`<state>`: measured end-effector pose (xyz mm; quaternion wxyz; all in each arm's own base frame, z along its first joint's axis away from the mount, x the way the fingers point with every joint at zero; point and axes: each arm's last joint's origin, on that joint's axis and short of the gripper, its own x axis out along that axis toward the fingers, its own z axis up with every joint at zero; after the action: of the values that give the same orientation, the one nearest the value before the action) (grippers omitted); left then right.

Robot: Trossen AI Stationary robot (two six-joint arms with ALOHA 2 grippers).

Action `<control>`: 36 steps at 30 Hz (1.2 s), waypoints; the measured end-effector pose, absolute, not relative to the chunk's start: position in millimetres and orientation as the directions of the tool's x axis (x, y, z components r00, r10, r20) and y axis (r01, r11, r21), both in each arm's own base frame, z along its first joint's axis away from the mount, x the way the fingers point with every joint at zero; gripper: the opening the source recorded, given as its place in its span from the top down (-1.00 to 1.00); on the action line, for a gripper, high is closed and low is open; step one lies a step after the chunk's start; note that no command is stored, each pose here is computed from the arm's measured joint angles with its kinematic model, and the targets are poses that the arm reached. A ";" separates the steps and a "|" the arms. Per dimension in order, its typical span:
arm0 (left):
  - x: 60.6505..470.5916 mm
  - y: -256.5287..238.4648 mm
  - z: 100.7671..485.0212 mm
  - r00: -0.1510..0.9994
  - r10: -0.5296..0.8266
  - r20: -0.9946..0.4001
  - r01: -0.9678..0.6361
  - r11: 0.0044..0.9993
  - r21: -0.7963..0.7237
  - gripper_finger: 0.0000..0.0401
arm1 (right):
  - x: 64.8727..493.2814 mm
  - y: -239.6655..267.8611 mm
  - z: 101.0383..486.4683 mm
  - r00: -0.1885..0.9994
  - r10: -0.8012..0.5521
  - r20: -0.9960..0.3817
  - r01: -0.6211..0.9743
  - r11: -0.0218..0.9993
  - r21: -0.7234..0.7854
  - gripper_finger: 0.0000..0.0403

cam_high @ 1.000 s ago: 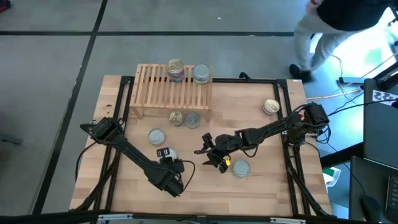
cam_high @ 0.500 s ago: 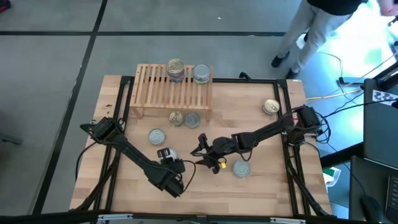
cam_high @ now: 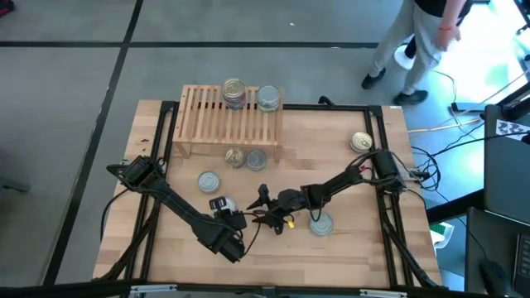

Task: Stack canned seafood by type on shelf
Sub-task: Stack the green tuna can on top of the stacked green tuna cans on the shelf

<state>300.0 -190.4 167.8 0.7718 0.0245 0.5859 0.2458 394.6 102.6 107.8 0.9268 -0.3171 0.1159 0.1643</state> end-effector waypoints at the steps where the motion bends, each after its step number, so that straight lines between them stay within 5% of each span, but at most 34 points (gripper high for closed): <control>1: 300.1 -190.3 167.7 0.192 0.408 -0.892 -0.351 0.878 0.326 0.49 | 395.1 102.7 105.1 0.920 0.231 -0.315 -0.376 0.746 -0.550 -0.21; 17: 282.7 -177.7 141.0 0.156 0.482 -0.862 -0.415 0.824 0.385 0.49 | 434.6 112.6 108.3 0.925 0.222 -0.307 -0.366 0.733 -0.574 -0.21; 22: 282.6 -177.7 140.4 0.153 0.480 -0.864 -0.411 0.826 0.387 0.51 | 439.1 107.7 111.4 0.943 0.113 -0.313 -0.288 0.746 -0.601 -0.21; 36: 283.9 -178.7 139.6 0.162 0.467 -0.869 -0.411 0.833 0.371 0.98 | 439.8 98.9 107.5 0.931 0.098 -0.353 -0.313 0.714 -0.626 -0.21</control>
<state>283.9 -178.7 139.6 0.7619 0.0245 0.5796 0.2881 439.8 98.9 107.5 0.9138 -0.3608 0.1487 0.1124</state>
